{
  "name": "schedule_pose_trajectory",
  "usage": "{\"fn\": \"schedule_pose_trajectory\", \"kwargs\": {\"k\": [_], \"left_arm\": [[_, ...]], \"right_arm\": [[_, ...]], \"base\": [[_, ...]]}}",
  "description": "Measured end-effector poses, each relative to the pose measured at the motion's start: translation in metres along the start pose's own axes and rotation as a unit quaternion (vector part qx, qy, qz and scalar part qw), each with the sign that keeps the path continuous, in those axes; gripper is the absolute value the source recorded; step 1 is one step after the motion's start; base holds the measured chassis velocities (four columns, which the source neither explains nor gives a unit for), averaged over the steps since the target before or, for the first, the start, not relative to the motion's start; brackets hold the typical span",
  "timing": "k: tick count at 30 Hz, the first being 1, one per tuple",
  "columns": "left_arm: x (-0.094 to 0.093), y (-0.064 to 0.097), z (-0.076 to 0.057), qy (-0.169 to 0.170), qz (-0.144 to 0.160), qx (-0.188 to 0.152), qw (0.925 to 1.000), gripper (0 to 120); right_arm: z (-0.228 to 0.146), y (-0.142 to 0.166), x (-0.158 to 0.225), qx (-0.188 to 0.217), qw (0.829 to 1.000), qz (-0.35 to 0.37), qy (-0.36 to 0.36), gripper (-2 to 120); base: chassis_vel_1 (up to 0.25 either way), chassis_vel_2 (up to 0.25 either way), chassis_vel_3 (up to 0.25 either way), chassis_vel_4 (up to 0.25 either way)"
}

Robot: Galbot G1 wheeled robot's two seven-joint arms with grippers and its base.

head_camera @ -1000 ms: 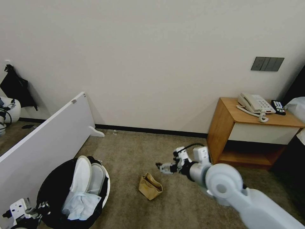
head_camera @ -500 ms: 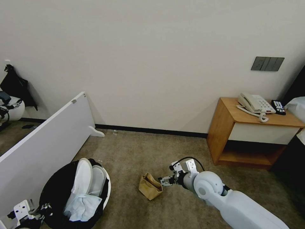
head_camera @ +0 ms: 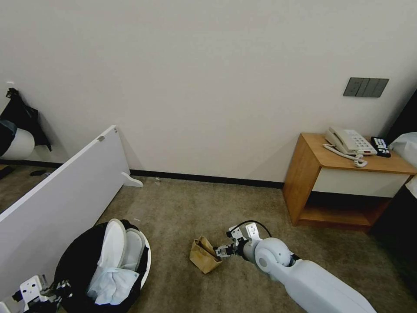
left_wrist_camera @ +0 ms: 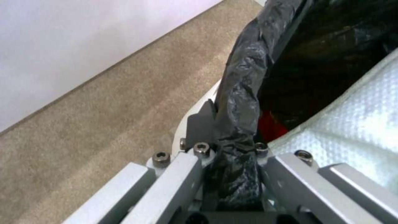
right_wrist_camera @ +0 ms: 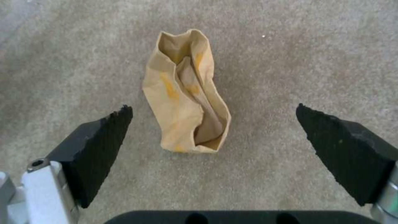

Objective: Pick up the trash bin, then pick up the garbage from the floor and place it into the trash bin.

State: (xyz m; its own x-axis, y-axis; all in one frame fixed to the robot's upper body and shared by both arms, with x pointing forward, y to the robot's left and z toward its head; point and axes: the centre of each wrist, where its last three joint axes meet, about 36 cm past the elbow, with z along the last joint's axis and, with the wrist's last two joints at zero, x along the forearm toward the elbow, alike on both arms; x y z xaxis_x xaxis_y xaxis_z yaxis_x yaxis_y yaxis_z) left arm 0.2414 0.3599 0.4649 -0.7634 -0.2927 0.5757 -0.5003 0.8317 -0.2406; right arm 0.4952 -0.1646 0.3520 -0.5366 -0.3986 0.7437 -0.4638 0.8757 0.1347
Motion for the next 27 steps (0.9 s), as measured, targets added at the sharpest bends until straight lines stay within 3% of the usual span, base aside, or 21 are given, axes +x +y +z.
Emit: {"fn": "schedule_pose_trajectory", "kwargs": {"k": [19, 27], "left_arm": [[0.001, 0.002, -0.001, -0.003, -0.003, 0.002, 1.0, 2], [-0.001, 0.002, 0.0, -0.001, -0.004, 0.002, 1.0, 2]], "right_arm": [[-0.002, 0.028, -0.073, 0.018, 0.999, -0.036, -0.023, 100], [0.01, 0.027, -0.095, 0.024, 0.999, -0.033, -0.014, 100]], "base": [[0.0, 0.0, 0.0, 0.0], [0.0, 0.0, 0.0, 0.0]]}}
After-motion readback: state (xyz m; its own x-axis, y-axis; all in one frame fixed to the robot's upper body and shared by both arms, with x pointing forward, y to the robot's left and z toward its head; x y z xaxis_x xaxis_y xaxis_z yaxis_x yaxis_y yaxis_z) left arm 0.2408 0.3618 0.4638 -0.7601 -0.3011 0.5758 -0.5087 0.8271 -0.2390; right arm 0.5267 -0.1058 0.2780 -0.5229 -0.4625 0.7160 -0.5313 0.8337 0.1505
